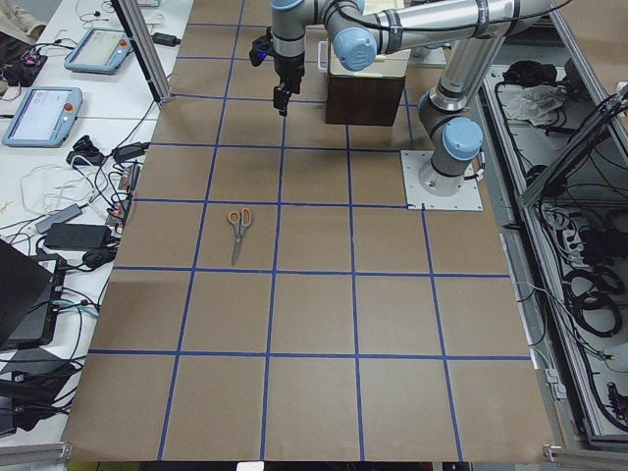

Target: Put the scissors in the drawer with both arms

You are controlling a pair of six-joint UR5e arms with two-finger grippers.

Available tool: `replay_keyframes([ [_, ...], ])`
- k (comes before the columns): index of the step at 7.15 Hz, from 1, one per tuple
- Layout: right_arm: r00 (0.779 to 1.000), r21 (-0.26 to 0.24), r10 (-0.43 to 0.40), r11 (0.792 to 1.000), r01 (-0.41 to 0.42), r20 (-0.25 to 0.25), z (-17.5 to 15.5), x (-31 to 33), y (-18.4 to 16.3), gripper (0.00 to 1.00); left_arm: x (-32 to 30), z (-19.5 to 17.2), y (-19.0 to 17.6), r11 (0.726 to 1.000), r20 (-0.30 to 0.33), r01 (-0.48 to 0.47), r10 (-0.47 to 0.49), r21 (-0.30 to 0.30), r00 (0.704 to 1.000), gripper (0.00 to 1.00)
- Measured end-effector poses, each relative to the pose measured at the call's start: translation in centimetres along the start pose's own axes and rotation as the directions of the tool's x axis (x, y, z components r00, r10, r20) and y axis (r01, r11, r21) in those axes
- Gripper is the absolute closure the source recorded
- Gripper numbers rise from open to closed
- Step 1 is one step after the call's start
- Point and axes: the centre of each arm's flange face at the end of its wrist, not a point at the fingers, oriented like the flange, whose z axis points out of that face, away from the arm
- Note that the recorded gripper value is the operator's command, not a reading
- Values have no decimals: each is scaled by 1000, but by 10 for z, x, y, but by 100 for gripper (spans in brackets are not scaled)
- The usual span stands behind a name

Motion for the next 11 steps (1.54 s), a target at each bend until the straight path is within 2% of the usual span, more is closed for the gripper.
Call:
replay_keyframes([
  [2,987,-17,-152,988,153,46,16,-8,-12,0,-54,30,10,988,-22,-151,151,-22,988,0],
  [3,967,-17,-250,968,251,54,23,-9,-19,0,-85,49,15,965,-29,-260,259,-26,965,0],
  [4,930,-5,-362,932,363,56,28,-10,-26,0,-116,73,17,917,-22,-398,397,-39,918,0],
  [5,883,5,-466,884,467,57,32,-10,-31,0,-142,100,14,832,-12,-551,551,-62,834,0],
  [6,823,6,-565,825,566,59,36,-11,-34,0,-163,129,11,744,-16,-664,665,-75,747,1],
  [7,744,7,-664,747,665,73,42,-14,-35,0,-181,156,10,670,-29,-739,739,-77,673,2],
  [8,659,11,-745,663,748,100,49,-19,-36,0,-198,178,12,591,-32,-803,803,-74,595,2],
  [9,554,19,-823,560,828,125,57,-23,-38,0,-212,196,14,521,-27,-850,851,-72,524,7],
  [10,450,19,-880,458,889,151,67,-26,-39,0,-224,211,13,483,-18,-873,874,-74,485,12],
  [11,377,9,-906,386,922,191,81,-29,-41,0,-232,225,9,468,7,-881,883,-73,469,12],
])
